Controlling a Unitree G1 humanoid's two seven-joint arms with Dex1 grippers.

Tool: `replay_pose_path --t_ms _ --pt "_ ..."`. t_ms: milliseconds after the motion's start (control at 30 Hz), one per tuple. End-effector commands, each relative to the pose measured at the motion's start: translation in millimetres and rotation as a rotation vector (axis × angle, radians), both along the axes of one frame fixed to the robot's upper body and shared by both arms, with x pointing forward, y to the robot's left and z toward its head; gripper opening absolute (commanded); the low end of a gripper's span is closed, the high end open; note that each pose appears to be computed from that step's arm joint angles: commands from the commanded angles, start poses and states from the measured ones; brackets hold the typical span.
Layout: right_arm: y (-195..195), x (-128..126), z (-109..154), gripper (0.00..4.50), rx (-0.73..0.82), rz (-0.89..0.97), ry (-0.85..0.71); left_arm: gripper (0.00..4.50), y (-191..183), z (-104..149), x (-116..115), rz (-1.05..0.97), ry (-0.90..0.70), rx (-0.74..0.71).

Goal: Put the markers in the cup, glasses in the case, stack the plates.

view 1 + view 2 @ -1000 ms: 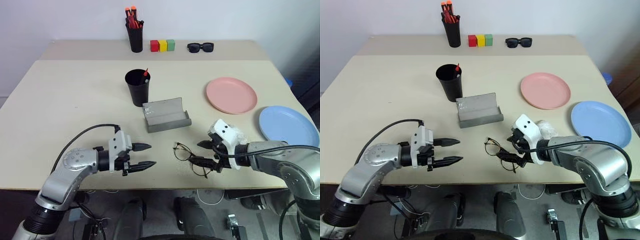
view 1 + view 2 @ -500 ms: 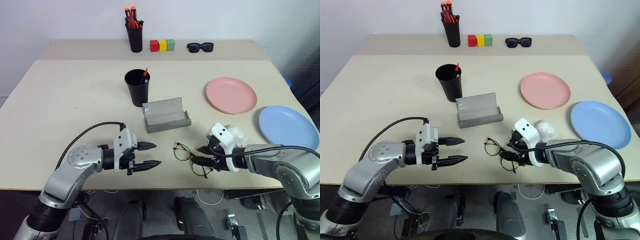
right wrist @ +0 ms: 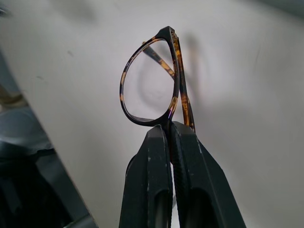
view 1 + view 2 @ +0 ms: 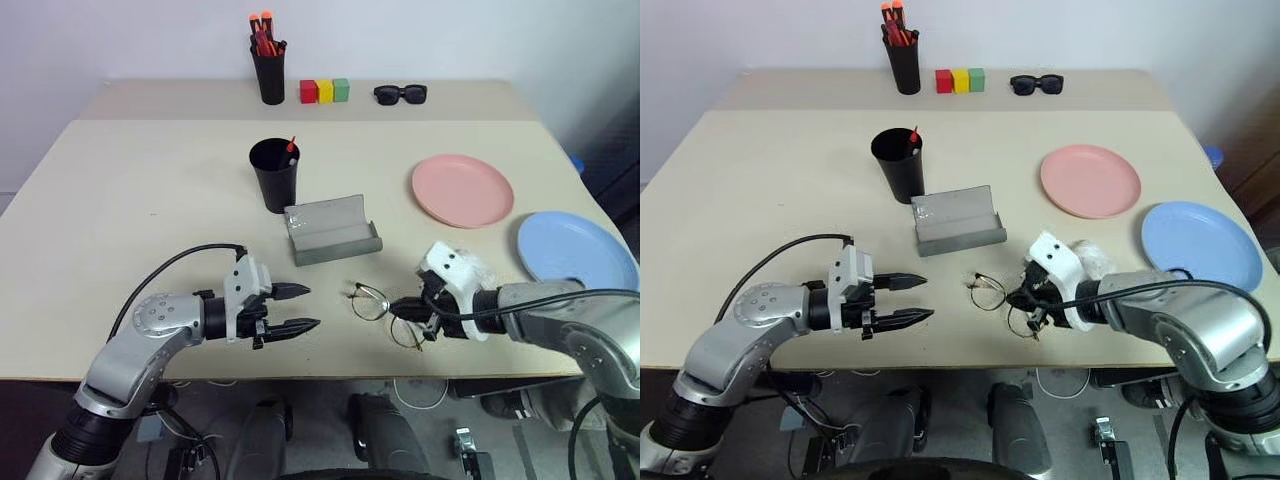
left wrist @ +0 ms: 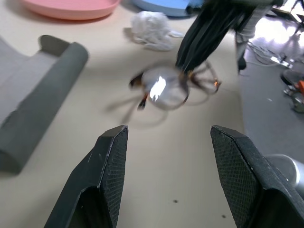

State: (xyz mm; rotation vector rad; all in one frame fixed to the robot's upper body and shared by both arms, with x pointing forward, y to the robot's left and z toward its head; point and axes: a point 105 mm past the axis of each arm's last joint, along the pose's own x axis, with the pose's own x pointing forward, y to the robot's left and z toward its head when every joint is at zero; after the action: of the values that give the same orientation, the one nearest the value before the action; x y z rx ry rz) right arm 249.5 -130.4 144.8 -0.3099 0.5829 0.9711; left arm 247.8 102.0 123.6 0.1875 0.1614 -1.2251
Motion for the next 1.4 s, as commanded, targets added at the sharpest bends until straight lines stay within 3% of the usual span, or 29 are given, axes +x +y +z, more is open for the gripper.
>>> replay_pose_path --t_ms 33,300,500,700,833,933,1133,1400 --pt "11 9 44 0.05 0.000 0.096 -0.231 2.83 18 0 6 0.073 -0.011 0.011" --pt "47 79 78 0.05 -0.094 0.222 -0.589 2.83 52 -1 22 0.237 -0.021 0.005" --pt "68 120 53 0.05 -0.208 0.366 -0.664 2.83 48 1 19 0.238 -0.033 -0.012" --pt "64 133 31 0.05 -0.241 0.448 -0.663 2.83 45 8 15 0.251 -0.042 -0.055" --pt "55 127 21 0.05 -0.242 0.507 -0.607 2.83 44 7 13 0.248 -0.039 -0.052" --pt "54 122 20 0.97 -0.227 0.531 -0.589 2.83 43 9 15 0.244 -0.041 -0.053" --pt "57 130 38 3.88 -0.186 0.431 -0.666 2.83 41 13 27 0.254 -0.045 -0.058" --pt "46 118 58 3.88 -0.133 0.305 -0.718 2.83 26 28 44 0.301 -0.014 -0.148"
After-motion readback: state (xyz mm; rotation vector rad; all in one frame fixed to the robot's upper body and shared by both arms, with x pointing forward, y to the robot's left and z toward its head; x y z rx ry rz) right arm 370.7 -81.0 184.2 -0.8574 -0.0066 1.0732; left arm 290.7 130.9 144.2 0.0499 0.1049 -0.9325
